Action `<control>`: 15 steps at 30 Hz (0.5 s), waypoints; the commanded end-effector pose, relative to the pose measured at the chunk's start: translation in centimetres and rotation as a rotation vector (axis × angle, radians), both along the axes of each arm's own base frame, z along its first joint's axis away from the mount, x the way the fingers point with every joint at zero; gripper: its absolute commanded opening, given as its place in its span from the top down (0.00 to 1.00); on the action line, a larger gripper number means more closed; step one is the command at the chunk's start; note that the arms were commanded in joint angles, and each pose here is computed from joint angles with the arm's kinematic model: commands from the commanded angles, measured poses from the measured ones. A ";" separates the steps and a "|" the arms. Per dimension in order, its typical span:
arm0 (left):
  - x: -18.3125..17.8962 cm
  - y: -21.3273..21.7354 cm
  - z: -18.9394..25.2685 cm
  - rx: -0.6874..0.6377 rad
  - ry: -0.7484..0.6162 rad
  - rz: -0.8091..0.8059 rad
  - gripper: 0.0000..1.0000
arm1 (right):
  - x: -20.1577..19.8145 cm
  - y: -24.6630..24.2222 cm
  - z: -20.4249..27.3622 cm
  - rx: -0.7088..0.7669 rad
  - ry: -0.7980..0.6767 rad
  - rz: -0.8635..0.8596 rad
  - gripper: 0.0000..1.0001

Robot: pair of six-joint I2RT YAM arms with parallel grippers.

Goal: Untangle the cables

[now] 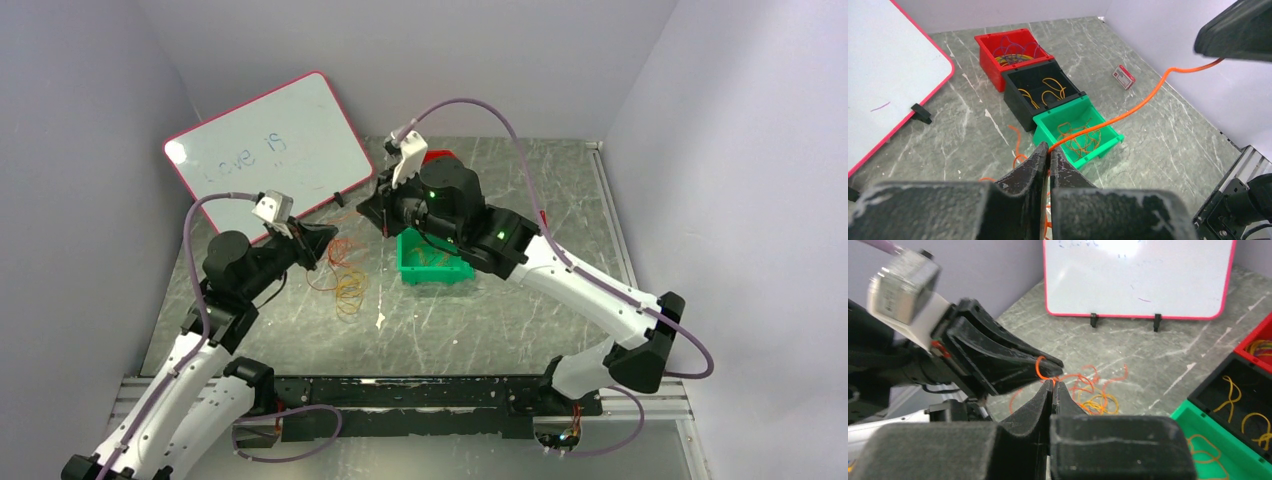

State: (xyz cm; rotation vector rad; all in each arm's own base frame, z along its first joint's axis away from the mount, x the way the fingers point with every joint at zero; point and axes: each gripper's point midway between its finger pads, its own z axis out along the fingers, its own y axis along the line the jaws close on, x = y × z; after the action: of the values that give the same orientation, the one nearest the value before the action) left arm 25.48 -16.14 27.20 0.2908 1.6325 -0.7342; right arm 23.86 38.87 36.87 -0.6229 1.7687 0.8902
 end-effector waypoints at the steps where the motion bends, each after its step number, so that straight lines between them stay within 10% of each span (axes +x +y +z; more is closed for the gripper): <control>1: -0.5 0.4 2.0 0.019 -0.049 -0.007 0.93 | 0.3 -1.5 -0.6 -0.030 -0.030 -0.042 1.00; 3: -0.7 0.5 2.2 0.029 -0.052 -0.007 0.93 | 0.2 -2.0 -0.5 -0.036 -0.045 -0.048 1.00; 9: -0.8 0.4 2.2 0.058 -0.051 -0.024 0.93 | -0.3 -3.4 1.5 -0.037 -0.151 -0.030 0.58; 15: -0.7 -0.1 1.8 0.109 -0.031 -0.067 0.93 | -2.1 -2.6 3.1 -0.051 -0.304 0.140 0.44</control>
State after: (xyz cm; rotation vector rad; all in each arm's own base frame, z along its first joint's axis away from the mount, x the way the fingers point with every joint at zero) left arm 25.02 -16.04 28.08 0.3644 1.6519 -0.6943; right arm 22.78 35.88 38.25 -0.7408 1.6380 0.7954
